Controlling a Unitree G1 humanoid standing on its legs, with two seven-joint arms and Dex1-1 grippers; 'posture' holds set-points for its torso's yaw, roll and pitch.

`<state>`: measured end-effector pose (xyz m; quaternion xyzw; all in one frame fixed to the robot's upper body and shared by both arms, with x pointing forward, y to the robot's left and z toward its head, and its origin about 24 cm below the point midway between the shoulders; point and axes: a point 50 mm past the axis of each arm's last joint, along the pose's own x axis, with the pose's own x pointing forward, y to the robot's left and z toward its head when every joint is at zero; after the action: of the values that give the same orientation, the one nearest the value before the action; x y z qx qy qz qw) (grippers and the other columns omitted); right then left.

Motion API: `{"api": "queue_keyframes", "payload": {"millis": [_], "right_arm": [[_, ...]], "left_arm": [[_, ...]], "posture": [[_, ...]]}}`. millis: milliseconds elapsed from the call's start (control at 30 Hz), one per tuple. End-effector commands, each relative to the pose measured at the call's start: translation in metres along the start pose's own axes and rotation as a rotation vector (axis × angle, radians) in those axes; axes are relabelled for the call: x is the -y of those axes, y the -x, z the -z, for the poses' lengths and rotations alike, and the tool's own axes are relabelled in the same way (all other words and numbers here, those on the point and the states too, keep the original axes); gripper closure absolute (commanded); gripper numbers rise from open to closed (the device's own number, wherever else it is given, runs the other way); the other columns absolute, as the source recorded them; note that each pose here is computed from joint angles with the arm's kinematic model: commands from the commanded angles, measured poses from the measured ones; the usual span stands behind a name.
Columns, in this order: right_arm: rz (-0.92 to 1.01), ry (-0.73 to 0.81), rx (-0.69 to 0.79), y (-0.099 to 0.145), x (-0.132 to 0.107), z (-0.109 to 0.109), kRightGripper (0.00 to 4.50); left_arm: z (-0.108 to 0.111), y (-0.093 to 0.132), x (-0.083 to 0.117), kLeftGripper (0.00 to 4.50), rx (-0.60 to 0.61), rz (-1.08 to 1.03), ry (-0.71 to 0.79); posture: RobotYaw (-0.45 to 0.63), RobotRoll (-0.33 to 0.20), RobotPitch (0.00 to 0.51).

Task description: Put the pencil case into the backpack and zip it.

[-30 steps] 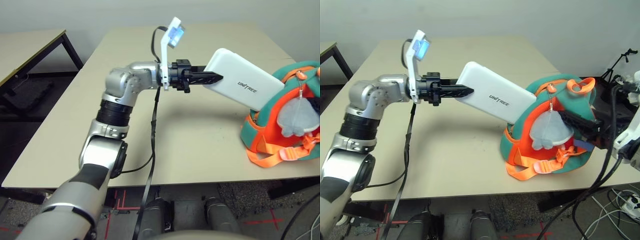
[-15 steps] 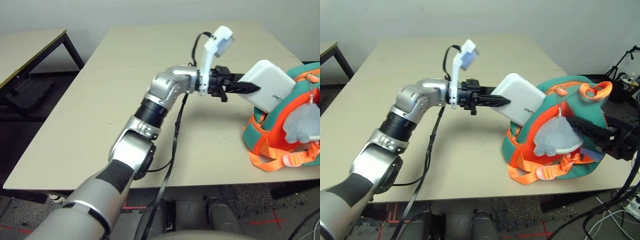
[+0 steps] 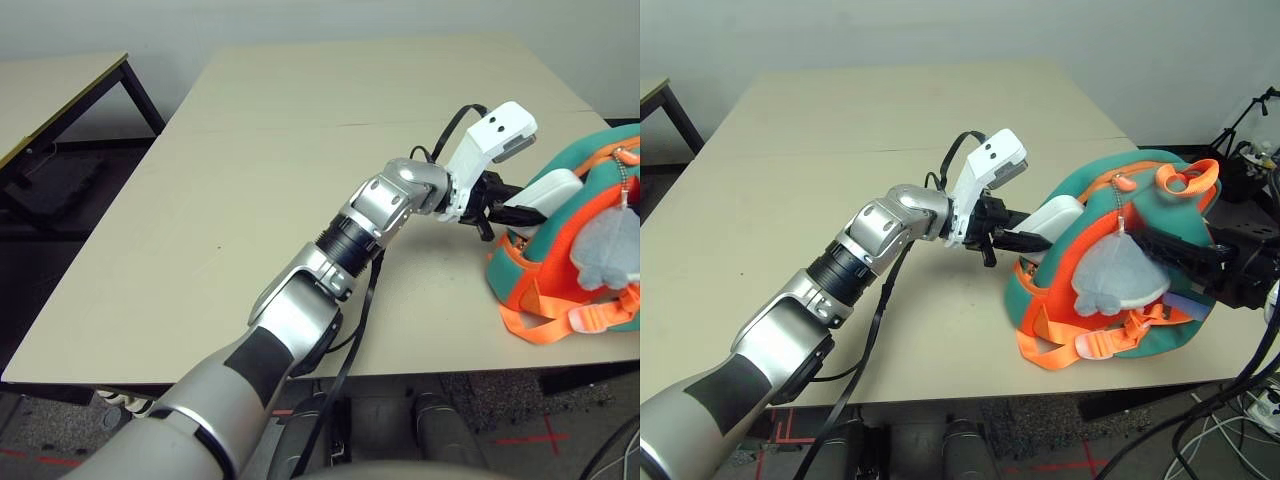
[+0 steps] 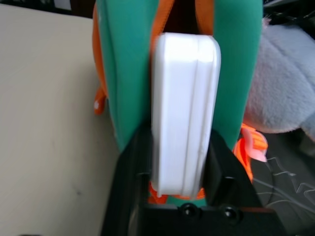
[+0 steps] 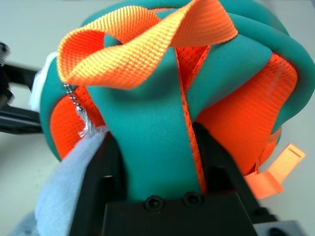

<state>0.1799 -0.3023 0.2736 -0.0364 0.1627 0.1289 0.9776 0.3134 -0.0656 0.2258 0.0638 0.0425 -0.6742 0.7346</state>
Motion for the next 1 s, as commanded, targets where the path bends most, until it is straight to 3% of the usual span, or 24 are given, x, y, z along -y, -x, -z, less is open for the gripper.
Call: {"api": "queue_keyframes", "payload": {"millis": [33, 167, 233, 633, 1000], "right_arm": [[-0.014, -0.007, -0.054, -0.005, 0.000, 0.006, 3.03], [-0.012, -0.008, -0.046, -0.007, 0.001, 0.007, 4.17], [-0.009, -0.009, -0.039, -0.008, 0.002, 0.007, 4.45], [-0.004, -0.003, -0.020, -0.008, 0.000, 0.007, 4.45], [-0.001, -0.011, -0.016, -0.009, -0.001, 0.009, 4.45]], "left_arm": [[-0.016, 0.013, 0.001, 1.27, 0.093, -0.034, 0.002], [-0.018, 0.033, -0.003, 0.01, 0.111, -0.078, -0.024], [-0.016, 0.036, -0.003, 0.54, 0.108, -0.088, -0.025], [0.008, 0.017, 0.012, 4.45, 0.065, -0.017, 0.006], [0.005, 0.008, 0.015, 4.50, 0.077, 0.005, -0.002]], "posture": [[-0.18, 0.000, 0.144], [-0.18, 0.000, 0.132], [-0.18, 0.000, 0.130], [-0.21, 0.000, 0.116], [-0.22, 0.000, 0.118]]}}
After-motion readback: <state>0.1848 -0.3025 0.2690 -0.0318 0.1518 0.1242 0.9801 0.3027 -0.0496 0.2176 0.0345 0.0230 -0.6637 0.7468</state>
